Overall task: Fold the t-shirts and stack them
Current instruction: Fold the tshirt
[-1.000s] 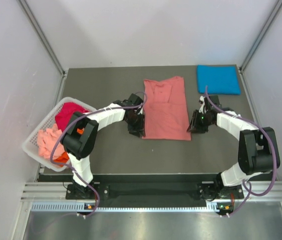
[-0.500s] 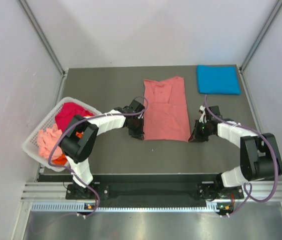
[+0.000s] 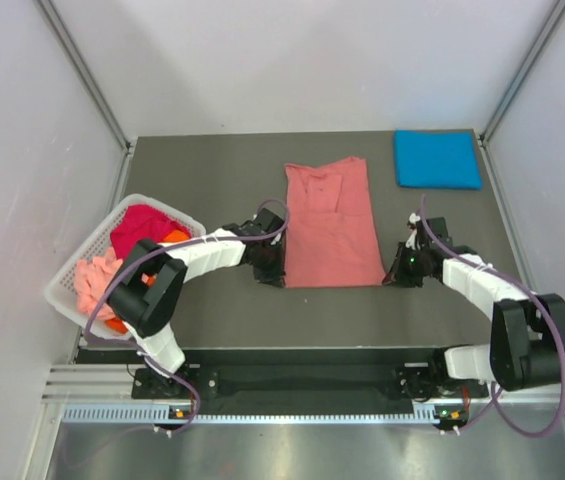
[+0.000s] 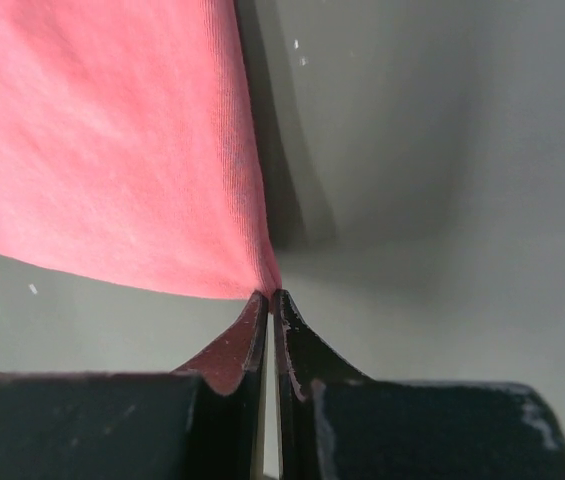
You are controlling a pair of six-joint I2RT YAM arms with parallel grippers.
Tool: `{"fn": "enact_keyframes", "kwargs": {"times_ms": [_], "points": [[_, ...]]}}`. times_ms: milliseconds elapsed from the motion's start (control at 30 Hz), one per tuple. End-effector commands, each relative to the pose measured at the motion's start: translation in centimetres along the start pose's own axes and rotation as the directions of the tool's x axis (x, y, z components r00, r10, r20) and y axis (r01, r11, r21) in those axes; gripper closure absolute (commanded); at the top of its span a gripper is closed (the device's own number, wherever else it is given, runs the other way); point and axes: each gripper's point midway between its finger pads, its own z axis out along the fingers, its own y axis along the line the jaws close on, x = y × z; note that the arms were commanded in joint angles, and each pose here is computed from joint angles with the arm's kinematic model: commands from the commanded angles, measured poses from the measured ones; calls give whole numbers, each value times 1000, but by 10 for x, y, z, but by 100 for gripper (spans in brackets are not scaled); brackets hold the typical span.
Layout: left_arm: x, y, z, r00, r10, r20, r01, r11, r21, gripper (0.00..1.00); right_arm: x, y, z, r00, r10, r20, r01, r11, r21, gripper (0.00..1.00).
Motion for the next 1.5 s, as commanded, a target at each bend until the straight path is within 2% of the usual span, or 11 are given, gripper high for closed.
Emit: {"fn": "enact_keyframes", "kwargs": {"times_ms": [0,400,600,733,767,933,1133,1167,1300,1333,1467], "points": [[15,13,-29,1000,-20,2,20,996,-84,100,3,-8,-18,996,71,57,-75,995,61,100],[40,-14,-107,993,52,107,-37,989,-142,100,11,6,-91,974,119,194,-125,992,19,100],[55,-37,-126,987,99,123,-83,988,-132,100,14,19,-122,961,114,253,-108,993,-37,100],[45,-35,-127,981,112,162,-85,983,-165,100,-4,23,-128,947,70,313,-62,997,-36,100],[37,-35,-129,973,119,198,-82,979,-185,100,-11,25,-129,946,62,318,-55,998,-31,100],[-1,-29,-126,968,119,219,-66,969,-239,100,-54,32,-125,932,6,363,-10,1000,9,100],[-69,-37,-118,964,100,248,-48,977,-206,100,-119,54,-117,917,-47,396,43,999,20,100],[-89,-39,-125,957,84,279,-31,982,-188,100,-134,58,-110,922,-61,382,54,998,28,100],[-146,-38,-110,944,93,317,-35,982,-186,100,-171,72,-86,926,-91,366,92,996,14,100],[-165,-44,-114,931,93,353,-37,986,-164,100,-188,80,-85,910,-100,402,110,994,-3,100],[-215,-34,-87,930,82,360,-25,987,-159,100,-220,85,-46,924,-97,369,112,994,-18,100]]}}
